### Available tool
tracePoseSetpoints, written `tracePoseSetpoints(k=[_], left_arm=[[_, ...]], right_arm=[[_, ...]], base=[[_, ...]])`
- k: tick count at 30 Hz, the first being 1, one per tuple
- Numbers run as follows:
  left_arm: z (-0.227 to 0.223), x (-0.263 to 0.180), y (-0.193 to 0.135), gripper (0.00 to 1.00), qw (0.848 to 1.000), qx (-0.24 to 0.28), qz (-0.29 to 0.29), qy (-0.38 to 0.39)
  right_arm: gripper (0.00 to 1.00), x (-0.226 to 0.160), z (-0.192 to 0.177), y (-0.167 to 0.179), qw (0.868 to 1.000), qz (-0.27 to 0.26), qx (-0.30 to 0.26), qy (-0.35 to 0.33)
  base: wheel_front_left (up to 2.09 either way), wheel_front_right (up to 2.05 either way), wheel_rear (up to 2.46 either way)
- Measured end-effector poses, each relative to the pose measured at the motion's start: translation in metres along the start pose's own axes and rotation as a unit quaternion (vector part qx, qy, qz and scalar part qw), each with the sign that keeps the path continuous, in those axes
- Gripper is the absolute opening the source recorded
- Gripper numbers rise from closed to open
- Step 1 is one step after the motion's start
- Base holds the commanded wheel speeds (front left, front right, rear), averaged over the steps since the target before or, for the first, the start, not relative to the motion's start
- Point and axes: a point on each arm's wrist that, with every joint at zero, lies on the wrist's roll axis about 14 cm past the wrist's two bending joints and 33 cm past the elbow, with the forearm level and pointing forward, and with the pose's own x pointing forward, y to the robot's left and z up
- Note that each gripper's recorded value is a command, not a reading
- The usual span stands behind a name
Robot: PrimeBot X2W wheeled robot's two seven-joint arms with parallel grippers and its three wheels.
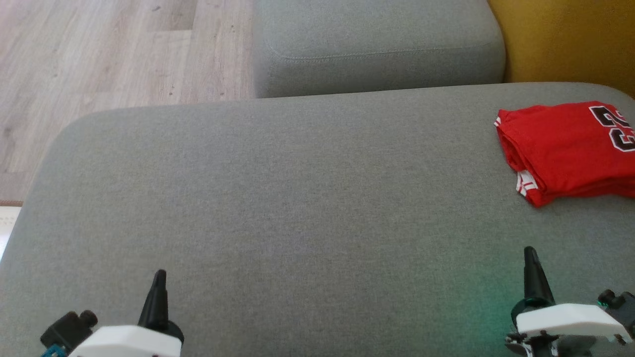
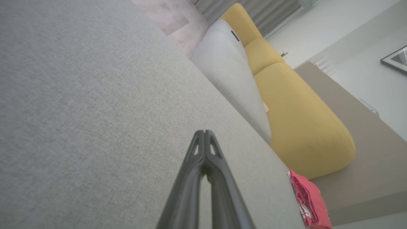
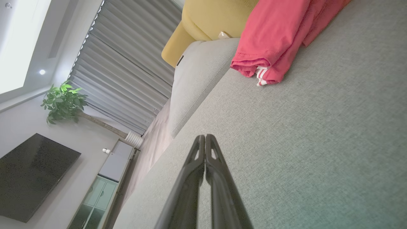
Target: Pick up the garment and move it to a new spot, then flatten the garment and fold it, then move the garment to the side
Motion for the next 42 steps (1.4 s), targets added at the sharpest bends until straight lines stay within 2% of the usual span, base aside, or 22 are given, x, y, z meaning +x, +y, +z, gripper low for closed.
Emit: tracePoseSetpoints(k=[17,35,42], left_arm=[[0.009,0.016,-0.005,0.0,0.995,-0.104,-0.009,0.003],[0.013,0.028,-0.005,0.0,0.977,-0.213,-0.013,0.011],[0.019,0.037,-0.015,0.0,0.967,-0.253,-0.032,0.01]], right_arm=[[0.0,0.01,0.011,0.0,0.995,-0.003,0.1,-0.009],[0.0,0.018,0.02,0.0,0.979,-0.001,0.205,-0.015],[0.0,0.022,0.025,0.002,0.97,0.003,0.244,-0.017]], base=[[0.0,0.0,0.0],[0.0,0.0,0.0],[0.0,0.0,0.0]])
